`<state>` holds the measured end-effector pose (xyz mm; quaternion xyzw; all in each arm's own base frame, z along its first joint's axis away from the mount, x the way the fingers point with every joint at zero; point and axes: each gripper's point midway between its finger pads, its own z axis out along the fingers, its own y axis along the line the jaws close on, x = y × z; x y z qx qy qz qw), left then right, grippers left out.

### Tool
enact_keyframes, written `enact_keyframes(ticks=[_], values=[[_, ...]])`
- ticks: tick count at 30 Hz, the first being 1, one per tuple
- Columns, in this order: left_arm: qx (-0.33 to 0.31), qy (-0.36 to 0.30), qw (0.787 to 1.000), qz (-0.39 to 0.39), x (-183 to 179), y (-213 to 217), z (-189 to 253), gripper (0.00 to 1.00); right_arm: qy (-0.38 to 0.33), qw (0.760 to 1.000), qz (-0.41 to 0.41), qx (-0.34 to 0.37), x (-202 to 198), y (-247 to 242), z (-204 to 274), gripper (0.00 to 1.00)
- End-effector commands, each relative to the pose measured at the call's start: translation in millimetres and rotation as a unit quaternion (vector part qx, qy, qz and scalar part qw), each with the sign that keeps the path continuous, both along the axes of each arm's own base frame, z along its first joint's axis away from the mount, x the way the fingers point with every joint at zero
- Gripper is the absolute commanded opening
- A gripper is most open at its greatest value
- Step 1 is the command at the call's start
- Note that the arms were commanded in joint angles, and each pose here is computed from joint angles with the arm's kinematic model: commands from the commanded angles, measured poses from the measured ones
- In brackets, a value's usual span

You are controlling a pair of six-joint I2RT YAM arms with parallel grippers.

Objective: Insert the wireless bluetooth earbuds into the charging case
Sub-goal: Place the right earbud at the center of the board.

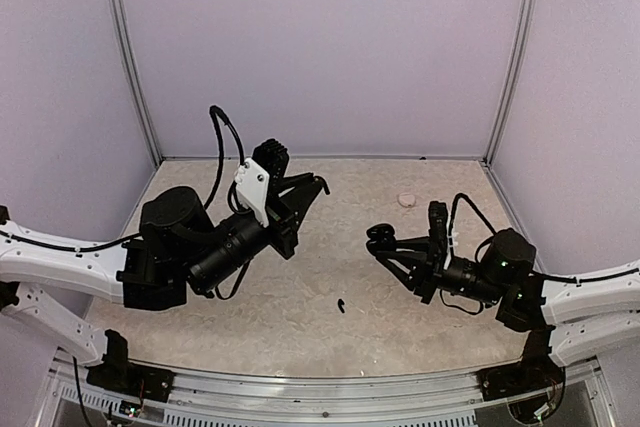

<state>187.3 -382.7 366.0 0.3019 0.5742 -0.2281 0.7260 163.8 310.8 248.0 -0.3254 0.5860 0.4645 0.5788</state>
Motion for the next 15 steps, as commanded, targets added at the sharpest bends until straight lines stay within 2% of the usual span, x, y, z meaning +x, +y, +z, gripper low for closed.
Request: enact_keyframes(ticks=[1, 7, 15], values=[[-0.034, 0.121, 0.992, -0.002, 13.2, 16.1, -52.2, 0.12, 0.008, 1.000, -0.026, -0.004, 4.2, -10.3, -3.1, 0.00], [-0.077, 0.247, 0.966, 0.016, 26.2, 37.1, -122.5, 0.11, -0.001, 0.999, -0.042, -0.001, 9.8, -18.3, 7.1, 0.00], [-0.144, 0.383, 0.910, 0.071, 37.5, 53.4, -204.7, 0.14, -0.009, 0.998, -0.057, 0.003, 16.4, -28.8, 15.7, 0.00]])
